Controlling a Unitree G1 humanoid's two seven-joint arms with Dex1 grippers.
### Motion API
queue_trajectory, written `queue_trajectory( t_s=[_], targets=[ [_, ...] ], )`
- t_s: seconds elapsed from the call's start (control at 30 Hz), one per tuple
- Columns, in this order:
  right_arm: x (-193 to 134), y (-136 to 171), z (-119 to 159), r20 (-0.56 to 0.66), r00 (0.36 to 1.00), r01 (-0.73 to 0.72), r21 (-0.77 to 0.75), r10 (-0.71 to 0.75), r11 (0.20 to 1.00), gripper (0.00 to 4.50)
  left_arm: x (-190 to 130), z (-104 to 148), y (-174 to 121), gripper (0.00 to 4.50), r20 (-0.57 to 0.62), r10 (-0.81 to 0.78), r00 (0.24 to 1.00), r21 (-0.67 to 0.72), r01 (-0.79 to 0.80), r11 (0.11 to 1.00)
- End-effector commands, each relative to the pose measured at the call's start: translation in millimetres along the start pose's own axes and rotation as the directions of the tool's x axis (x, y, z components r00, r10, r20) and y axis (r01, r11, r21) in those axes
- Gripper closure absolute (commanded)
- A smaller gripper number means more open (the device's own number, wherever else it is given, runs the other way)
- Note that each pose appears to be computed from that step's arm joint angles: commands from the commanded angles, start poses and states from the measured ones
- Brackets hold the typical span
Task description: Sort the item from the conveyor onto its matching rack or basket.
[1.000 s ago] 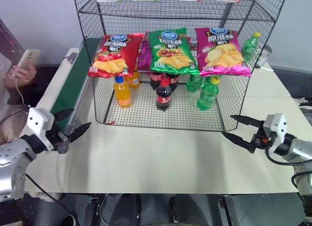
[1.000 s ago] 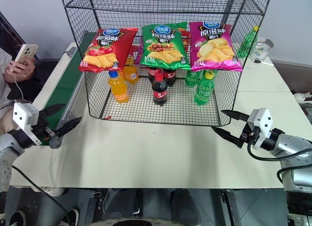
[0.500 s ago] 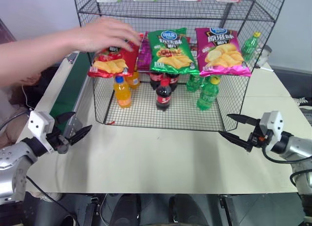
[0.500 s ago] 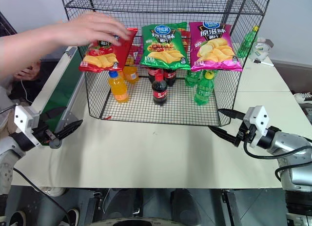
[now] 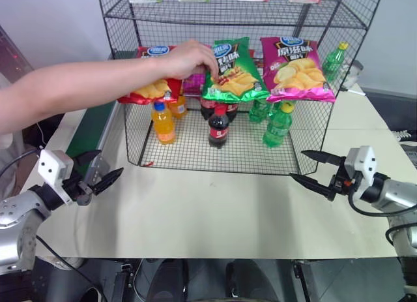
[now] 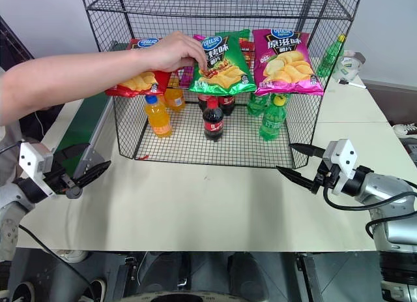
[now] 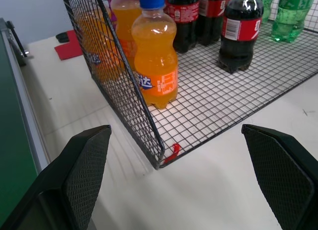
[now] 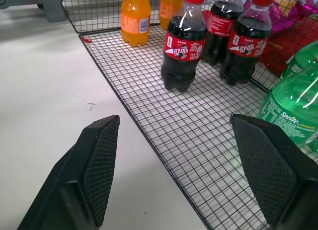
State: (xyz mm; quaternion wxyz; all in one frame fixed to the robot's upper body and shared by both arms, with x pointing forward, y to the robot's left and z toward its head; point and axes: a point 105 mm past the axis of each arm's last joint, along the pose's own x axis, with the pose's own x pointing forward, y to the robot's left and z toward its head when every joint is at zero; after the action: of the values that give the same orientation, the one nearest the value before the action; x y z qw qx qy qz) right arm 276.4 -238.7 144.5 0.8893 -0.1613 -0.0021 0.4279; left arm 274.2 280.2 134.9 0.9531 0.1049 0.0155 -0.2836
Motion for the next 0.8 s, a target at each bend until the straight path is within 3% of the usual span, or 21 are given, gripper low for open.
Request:
queue_trajectory(
  t_s=[0.03, 0.5, 0.8],
  targets=[
    [0.8, -1.5, 6.7, 0.016, 1.0, -0.005, -0.037, 0.006, 0.999, 0.81, -2.2, 6.6, 1.0, 0.0, 0.023, 0.003, 1.0, 0.021, -0.004, 1.0],
    [3.1, -5.0, 11.4, 0.047, 0.999, -0.002, -0.042, 0.004, 0.999, 0.81, 1.7, 13.2, 1.4, 0.0, 0.052, 0.008, 0.999, 0.014, -0.009, 1.0],
    [8.6, -5.3, 12.3, 0.05, 0.998, -0.023, -0.045, 0.026, 0.999, 0.81, -4.4, 13.6, 9.2, 0.0, 0.047, 0.079, 0.996, 0.11, -0.084, 0.99]
  ],
)
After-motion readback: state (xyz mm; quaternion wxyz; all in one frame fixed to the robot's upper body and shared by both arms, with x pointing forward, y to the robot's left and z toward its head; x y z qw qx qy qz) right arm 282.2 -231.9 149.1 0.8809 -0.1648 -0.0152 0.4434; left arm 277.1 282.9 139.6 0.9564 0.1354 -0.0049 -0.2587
